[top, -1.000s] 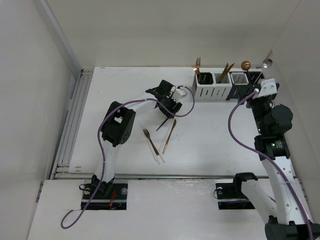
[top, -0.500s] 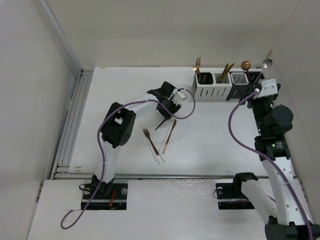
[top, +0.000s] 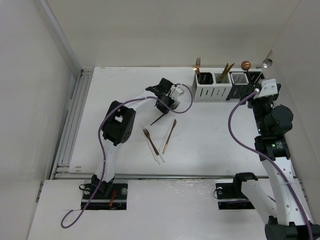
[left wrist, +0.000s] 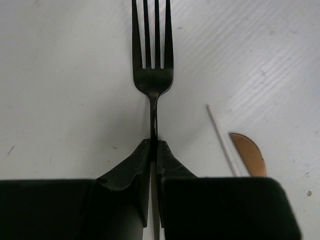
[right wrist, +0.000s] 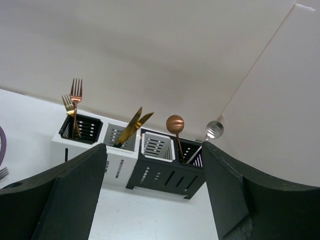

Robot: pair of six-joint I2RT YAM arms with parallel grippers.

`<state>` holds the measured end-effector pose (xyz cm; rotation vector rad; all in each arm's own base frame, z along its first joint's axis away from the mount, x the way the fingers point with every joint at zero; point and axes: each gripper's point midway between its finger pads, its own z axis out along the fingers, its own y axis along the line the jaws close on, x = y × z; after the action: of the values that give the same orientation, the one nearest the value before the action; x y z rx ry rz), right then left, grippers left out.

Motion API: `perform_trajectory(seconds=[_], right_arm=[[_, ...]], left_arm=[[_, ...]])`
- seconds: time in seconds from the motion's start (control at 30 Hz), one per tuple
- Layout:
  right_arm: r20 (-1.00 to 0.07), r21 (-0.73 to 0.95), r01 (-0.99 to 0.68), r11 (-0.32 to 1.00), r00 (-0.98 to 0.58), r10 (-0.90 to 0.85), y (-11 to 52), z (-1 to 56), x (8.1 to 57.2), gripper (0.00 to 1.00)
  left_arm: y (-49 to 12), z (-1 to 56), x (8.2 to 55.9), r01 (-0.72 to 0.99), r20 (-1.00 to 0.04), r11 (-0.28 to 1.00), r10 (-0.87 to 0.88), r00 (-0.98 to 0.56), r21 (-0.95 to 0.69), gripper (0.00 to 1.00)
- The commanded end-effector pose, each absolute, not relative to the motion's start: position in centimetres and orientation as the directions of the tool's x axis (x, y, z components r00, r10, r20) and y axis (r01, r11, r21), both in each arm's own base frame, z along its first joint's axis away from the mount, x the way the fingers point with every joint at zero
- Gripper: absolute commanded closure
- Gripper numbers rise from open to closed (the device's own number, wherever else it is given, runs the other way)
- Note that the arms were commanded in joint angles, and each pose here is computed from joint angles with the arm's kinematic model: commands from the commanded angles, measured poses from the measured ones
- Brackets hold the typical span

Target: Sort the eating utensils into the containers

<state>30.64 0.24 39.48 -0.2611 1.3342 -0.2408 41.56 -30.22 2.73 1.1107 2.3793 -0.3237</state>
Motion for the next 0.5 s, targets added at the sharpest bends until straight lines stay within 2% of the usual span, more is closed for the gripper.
perform_trajectory(seconds=[0.0,0.13,0.27,0.37,0.4,0.47], right_arm=[[-0.917,-0.321,0.035,0.946,0.237,-0.320,0.2,40.1,30.2,0.19],[-0.923,-0.304,0.039,0.952,0.235,-0.304,0.2,40.2,30.4,0.19],[-0.941,-0.224,0.084,0.971,0.241,-0.238,-0.6,40.6,30.6,0.19],[-0.940,-0.209,0.094,0.973,0.255,-0.226,-0.7,40.7,30.9,0.19],[-0.945,-0.203,0.088,0.975,0.242,-0.219,-0.6,40.0,31.5,0.19],[-0.947,-0.201,0.096,0.975,0.237,-0.219,-0.7,39.8,32.1,0.19]], left_arm=[[-28.5,4.9,42.9,0.685,-0.534,0.726,0.555,-0.637,-0.062,1.00],[-28.9,12.7,46.3,0.652,-0.704,0.757,0.443,-0.556,-0.038,1.00],[-30.1,23.4,48.9,0.633,-0.887,0.774,0.302,-0.350,0.013,1.00],[-31.0,28.7,50.3,0.623,-0.953,0.782,0.202,-0.226,0.018,1.00],[-32.7,32.2,50.3,0.638,-0.984,0.769,0.141,-0.109,0.039,1.00],[-34.2,35.5,50.4,0.649,-0.997,0.758,0.079,0.016,0.070,1.00]])
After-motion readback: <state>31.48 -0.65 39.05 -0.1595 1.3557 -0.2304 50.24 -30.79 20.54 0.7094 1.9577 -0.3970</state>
